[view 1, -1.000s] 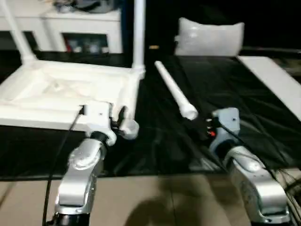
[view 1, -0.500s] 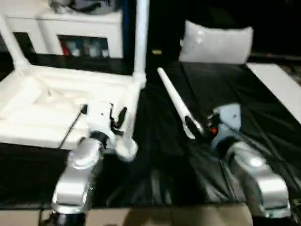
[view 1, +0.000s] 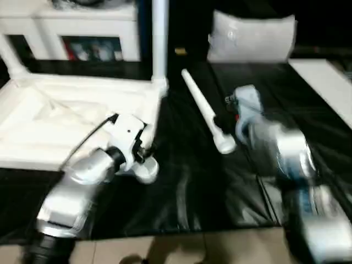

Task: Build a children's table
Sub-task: Move to table, then pick table leg

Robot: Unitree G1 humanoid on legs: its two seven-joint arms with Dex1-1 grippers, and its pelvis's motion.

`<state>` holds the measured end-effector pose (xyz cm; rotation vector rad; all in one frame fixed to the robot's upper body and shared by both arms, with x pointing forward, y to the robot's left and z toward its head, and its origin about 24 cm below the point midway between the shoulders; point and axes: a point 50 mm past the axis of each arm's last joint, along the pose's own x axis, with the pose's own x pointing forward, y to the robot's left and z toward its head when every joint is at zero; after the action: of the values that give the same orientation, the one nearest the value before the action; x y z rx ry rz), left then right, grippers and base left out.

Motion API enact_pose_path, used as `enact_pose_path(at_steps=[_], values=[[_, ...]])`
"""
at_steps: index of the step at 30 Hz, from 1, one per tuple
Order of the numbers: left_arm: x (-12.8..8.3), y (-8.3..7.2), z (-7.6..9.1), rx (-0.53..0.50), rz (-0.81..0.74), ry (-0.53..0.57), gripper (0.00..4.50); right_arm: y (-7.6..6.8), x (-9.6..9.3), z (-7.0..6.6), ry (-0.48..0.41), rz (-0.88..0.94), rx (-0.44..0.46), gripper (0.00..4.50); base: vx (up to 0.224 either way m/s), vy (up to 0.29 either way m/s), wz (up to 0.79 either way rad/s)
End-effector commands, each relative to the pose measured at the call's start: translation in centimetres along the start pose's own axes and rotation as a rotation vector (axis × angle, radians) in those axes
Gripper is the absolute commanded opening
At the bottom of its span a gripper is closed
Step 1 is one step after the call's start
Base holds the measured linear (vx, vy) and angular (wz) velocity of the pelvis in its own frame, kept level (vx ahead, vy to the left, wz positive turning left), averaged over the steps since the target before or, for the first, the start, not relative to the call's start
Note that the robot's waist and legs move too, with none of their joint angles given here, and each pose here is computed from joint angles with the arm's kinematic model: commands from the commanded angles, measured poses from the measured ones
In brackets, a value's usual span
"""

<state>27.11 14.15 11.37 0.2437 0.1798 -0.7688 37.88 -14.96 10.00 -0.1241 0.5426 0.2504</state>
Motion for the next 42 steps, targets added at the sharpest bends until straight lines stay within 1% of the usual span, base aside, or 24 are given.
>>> enact_pose_path(at_steps=[1,3,6,7,8,9,10,11,14,16,17,18,20,22,24,26,28,30,33,38,39,40,41,42], values=[[-0.3,-0.2,0.4,0.019,-0.065,0.022,3.53,-0.1,0.6,0.0,0.034,0.007,0.000,4.50,0.000,0.000,0.00],[-0.9,-0.4,0.4,0.035,-0.125,0.058,3.73,-0.1,1.3,0.5,0.050,0.020,0.015,4.50,0.000,0.000,0.00],[-1.0,-0.4,0.5,0.034,-0.134,0.066,3.84,-0.1,1.4,0.6,0.052,0.016,0.008,4.50,0.000,0.000,0.00],[-1.2,-0.4,0.5,0.037,-0.154,0.083,3.98,0.1,1.7,0.7,0.064,0.048,0.033,4.20,0.000,0.000,0.00],[-1.3,-0.5,0.5,0.035,-0.164,0.089,4.15,0.2,1.8,0.8,0.071,0.059,0.043,4.12,0.000,0.000,0.00],[-1.4,-0.5,0.6,0.034,-0.173,0.092,4.15,0.3,1.9,0.8,0.078,0.068,0.052,4.12,0.000,0.000,0.00],[-1.4,-0.6,0.7,0.031,-0.178,0.092,4.25,0.4,2.0,0.9,0.084,0.067,0.046,3.95,0.000,0.000,0.00],[-1.4,-0.6,0.7,0.031,-0.180,0.092,4.25,0.4,2.0,0.9,0.091,0.067,0.039,3.95,0.000,0.000,0.00],[-1.4,-0.6,0.9,0.033,-0.190,0.093,4.48,0.5,2.0,0.9,0.110,0.079,0.039,3.63,0.000,0.000,0.00],[-1.5,-0.6,1.0,0.034,-0.194,0.091,4.50,0.6,2.1,0.9,0.125,0.081,0.034,3.38,0.000,0.000,0.00],[-1.5,-0.6,1.1,0.033,-0.194,0.090,4.50,0.5,2.0,0.9,0.137,0.080,0.030,3.38,0.000,0.000,0.00],[-1.5,-0.5,1.2,0.032,-0.194,0.091,4.50,0.5,2.0,0.9,0.144,0.080,0.027,3.26,0.000,0.000,0.00],[-1.6,-0.4,1.3,0.028,-0.193,0.091,4.50,0.3,1.9,0.9,0.169,0.083,0.018,3.18,0.000,0.000,0.00],[-1.5,-0.3,1.4,0.027,-0.187,0.088,4.50,0.2,1.9,0.8,0.186,0.082,0.012,2.89,0.000,0.000,0.00],[-1.5,-0.3,1.4,0.028,-0.182,0.087,4.50,0.0,1.8,0.6,0.202,0.078,0.004,2.84,0.000,0.000,0.00],[-1.4,-0.3,1.4,0.034,-0.177,0.089,4.50,-0.1,1.8,0.4,0.209,0.076,0.001,2.73,0.000,0.000,0.00],[-1.4,-0.2,1.4,0.034,-0.171,0.088,4.50,-0.2,1.8,0.3,0.212,0.077,0.006,2.50,0.000,0.000,0.00],[-1.3,-0.1,1.4,0.030,-0.163,0.087,4.50,-0.3,1.8,0.2,0.214,0.081,0.013,2.38,0.000,0.000,0.00],[-1.2,0.2,1.5,0.037,-0.145,0.081,4.50,-0.4,1.8,0.2,0.209,0.087,0.030,2.08,0.000,0.000,0.00],[-0.8,0.5,1.4,0.034,-0.110,0.070,4.50,-0.9,1.7,0.0,0.197,0.087,0.068,1.92,0.000,0.000,0.00],[-0.6,0.7,1.5,0.030,-0.087,0.055,4.50,-1.1,1.6,0.1,0.174,0.082,0.090,1.90,0.000,0.000,0.00],[-0.2,0.9,1.7,0.021,-0.055,0.028,4.50,-1.4,1.6,0.6,0.123,0.075,0.123,1.89,0.000,0.000,0.00],[-0.2,0.9,1.7,0.021,-0.055,0.028,4.50,-1.4,1.6,0.6,0.123,0.075,0.123,1.88,0.000,0.000,0.00],[0.0,1.1,1.9,0.014,-0.032,0.008,4.50,-1.6,1.6,0.9,0.086,0.070,0.146,1.88,0.000,0.000,0.00]])
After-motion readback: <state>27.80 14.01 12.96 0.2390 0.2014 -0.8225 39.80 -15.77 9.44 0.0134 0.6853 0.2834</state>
